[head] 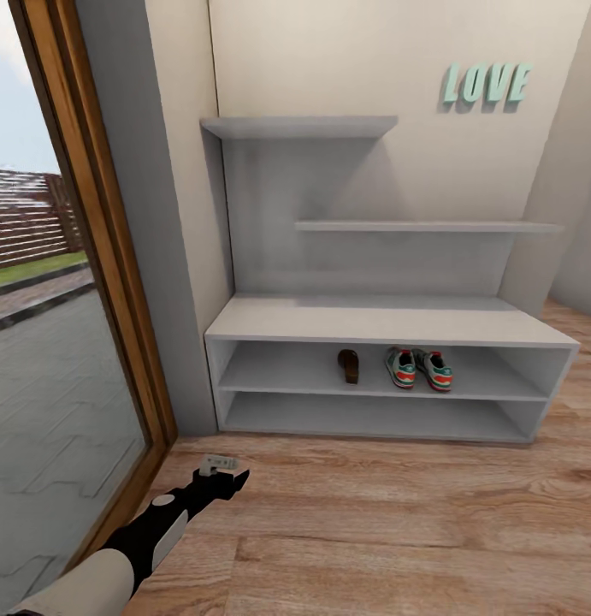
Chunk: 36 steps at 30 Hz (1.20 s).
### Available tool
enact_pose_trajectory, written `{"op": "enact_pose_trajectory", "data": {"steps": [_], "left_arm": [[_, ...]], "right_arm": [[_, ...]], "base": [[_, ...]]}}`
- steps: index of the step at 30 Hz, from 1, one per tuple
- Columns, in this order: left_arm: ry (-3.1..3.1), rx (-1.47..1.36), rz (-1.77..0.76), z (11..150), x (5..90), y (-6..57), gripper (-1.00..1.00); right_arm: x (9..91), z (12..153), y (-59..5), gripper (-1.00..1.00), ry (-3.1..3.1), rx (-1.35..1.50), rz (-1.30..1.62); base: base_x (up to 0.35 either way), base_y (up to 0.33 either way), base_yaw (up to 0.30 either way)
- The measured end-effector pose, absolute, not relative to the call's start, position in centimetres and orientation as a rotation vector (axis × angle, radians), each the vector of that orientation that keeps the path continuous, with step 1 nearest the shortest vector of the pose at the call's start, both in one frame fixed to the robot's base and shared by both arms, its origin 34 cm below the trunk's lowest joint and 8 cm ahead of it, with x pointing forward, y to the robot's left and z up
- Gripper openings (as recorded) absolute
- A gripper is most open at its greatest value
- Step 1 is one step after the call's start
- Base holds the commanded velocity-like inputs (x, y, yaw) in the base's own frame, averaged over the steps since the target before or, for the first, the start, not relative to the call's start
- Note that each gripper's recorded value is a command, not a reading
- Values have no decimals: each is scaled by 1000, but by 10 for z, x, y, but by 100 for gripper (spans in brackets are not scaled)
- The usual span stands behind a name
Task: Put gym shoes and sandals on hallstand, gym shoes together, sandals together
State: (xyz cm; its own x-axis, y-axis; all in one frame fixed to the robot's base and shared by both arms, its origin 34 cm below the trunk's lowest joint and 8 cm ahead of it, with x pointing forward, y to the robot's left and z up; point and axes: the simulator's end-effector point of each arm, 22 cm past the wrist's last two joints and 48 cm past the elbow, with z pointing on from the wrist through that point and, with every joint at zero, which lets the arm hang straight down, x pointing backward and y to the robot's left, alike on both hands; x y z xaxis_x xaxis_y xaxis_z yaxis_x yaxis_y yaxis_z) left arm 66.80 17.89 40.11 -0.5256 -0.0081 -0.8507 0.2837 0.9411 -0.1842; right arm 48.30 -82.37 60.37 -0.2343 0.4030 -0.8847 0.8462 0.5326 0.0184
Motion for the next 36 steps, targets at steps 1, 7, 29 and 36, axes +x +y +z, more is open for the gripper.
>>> {"op": "enact_pose_trajectory", "data": {"steps": [1, 7, 29, 36], "left_arm": [[2099, 195, -370, 401, 668, 179, 100], [2099, 195, -368, 401, 668, 180, 100], [2097, 197, -370, 401, 668, 179, 100], [2097, 197, -370, 401, 668, 179, 100]], "right_arm": [[500, 576, -797, -100, 1893, 1021, -548], [660, 414, -375, -100, 2351, 364, -77], [633, 387, -224, -100, 2624, 122, 110], [634, 389, -218, -100, 2622, 64, 89]], "base": [[0, 0, 0], [0, 0, 0], [0, 0, 0], [0, 0, 0]]}}
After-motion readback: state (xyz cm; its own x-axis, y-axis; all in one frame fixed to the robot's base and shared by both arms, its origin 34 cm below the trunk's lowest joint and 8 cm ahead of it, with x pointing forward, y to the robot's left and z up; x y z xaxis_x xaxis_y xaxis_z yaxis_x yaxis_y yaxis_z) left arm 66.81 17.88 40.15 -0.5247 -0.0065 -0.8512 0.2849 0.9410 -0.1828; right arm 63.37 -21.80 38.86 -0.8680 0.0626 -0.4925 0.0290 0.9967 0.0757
